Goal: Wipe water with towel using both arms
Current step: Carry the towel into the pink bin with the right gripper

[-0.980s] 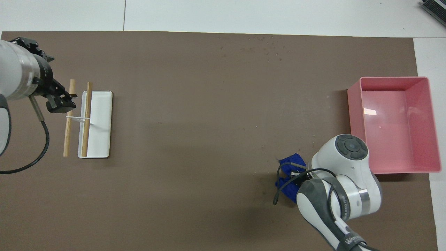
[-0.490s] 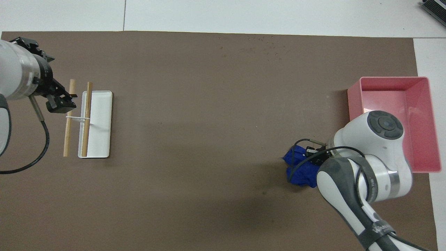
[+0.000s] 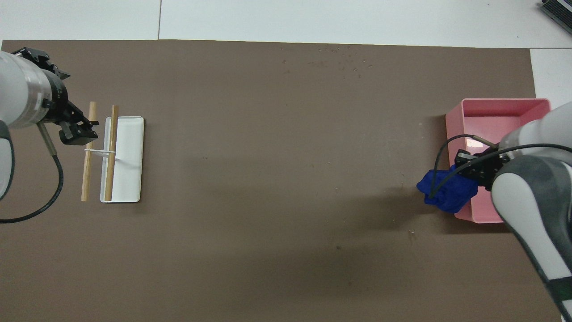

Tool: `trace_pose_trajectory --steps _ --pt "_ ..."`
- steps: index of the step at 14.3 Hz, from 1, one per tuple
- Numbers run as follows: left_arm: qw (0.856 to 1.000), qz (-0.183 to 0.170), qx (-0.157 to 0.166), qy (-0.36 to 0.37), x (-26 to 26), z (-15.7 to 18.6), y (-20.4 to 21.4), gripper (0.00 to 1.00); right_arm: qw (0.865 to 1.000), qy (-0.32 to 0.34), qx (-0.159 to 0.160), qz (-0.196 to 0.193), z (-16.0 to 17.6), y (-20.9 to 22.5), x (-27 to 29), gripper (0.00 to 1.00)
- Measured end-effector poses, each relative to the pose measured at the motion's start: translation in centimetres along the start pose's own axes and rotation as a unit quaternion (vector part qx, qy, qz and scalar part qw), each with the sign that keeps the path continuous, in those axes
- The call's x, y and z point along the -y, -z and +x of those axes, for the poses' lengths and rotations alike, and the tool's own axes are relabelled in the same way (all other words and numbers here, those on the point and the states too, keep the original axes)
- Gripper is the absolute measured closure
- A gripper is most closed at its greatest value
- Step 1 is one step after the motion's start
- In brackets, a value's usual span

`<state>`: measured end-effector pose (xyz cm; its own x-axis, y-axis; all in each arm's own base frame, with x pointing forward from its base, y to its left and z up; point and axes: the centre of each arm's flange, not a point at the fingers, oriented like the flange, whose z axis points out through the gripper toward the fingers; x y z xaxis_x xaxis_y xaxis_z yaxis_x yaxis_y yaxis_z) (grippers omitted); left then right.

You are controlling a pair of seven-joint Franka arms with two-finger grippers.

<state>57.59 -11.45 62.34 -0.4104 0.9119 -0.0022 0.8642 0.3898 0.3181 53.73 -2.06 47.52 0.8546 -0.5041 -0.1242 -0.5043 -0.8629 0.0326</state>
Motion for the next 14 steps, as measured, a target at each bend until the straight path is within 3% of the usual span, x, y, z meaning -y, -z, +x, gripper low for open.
trace_pose_trajectory --steps 3,7,11,14 --pt "1.0 0.0 0.0 0.0 0.0 0.0 0.0 0.0 0.999 0.038 -0.032 -0.015 3.9 2.5 -4.8 0.91" --pt "1.0 -0.005 0.006 -0.006 0.3 -0.7 0.2 0.0 0.991 0.109 -0.063 -0.053 7.9 2.8 -10.0 0.91" --pt "1.0 -0.006 0.007 -0.014 0.2 -0.6 0.3 0.0 0.986 0.148 -0.056 -0.053 11.4 -1.3 -14.6 0.91" --pt "0.995 -0.003 0.009 -0.094 -0.3 0.2 0.2 0.0 0.986 0.157 -0.04 -0.05 11.9 -6.0 -14.6 0.91"
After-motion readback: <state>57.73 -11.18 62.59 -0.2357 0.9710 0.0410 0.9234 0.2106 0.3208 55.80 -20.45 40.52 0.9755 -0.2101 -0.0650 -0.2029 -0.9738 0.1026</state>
